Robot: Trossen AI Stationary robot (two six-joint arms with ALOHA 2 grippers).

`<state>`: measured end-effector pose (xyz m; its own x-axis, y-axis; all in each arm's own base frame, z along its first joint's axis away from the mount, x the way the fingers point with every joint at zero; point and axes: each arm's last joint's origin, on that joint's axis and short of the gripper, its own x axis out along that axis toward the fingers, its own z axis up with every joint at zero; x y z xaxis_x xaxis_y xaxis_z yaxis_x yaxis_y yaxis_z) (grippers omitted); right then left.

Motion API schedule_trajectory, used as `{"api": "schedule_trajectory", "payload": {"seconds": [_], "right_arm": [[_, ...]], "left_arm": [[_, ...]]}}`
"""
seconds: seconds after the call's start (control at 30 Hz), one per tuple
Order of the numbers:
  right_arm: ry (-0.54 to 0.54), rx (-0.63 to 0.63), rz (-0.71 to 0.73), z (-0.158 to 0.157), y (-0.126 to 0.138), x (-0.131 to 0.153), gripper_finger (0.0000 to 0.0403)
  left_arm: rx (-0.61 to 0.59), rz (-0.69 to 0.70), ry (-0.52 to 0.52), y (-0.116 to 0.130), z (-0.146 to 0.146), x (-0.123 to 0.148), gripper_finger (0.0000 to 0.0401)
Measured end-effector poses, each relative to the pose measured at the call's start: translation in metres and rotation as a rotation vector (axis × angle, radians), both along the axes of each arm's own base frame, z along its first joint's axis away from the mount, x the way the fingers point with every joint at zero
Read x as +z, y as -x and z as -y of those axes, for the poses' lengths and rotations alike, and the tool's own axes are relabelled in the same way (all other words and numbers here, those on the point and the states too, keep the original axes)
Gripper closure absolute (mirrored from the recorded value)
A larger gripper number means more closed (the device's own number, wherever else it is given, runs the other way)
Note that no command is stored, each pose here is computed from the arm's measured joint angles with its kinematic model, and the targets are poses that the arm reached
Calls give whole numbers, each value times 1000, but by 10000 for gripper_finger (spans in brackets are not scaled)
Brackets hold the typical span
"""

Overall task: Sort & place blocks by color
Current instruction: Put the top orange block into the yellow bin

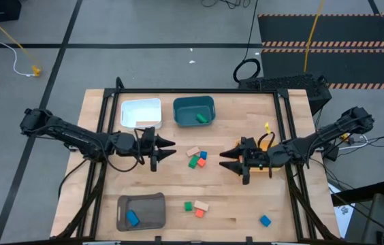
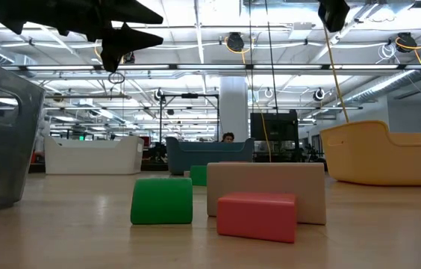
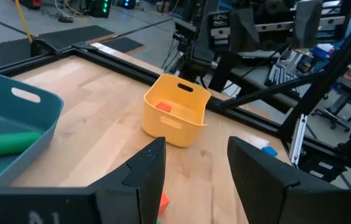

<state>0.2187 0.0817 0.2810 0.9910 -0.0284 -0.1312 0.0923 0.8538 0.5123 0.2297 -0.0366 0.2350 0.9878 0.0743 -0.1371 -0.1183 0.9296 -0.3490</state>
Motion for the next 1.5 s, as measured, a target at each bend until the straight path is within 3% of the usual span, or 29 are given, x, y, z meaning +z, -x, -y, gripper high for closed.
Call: {"api": "schedule_trajectory", "payload": {"seconds": [0.2,0.47,0.87,1.1,1.23,1.5], "right_arm": [[-100,48,0,-7,-5,-4,187],[-134,125,-17,-18,-22,-19,157],[-11,41,-50,1,-43,-35,157],[164,34,-5,4,-66,-10,158],[203,14,-108,12,-70,-9,158],[38,-100,-376,31,-69,-38,158]], "left_arm": [[0,-3,-1,0,0,0,226],[0,-4,-1,0,0,0,226],[-12,-7,1,1,3,-1,226],[-20,-8,-7,1,4,-1,226],[-17,-25,11,1,3,-2,226],[-67,-48,22,1,5,-5,226]]}}
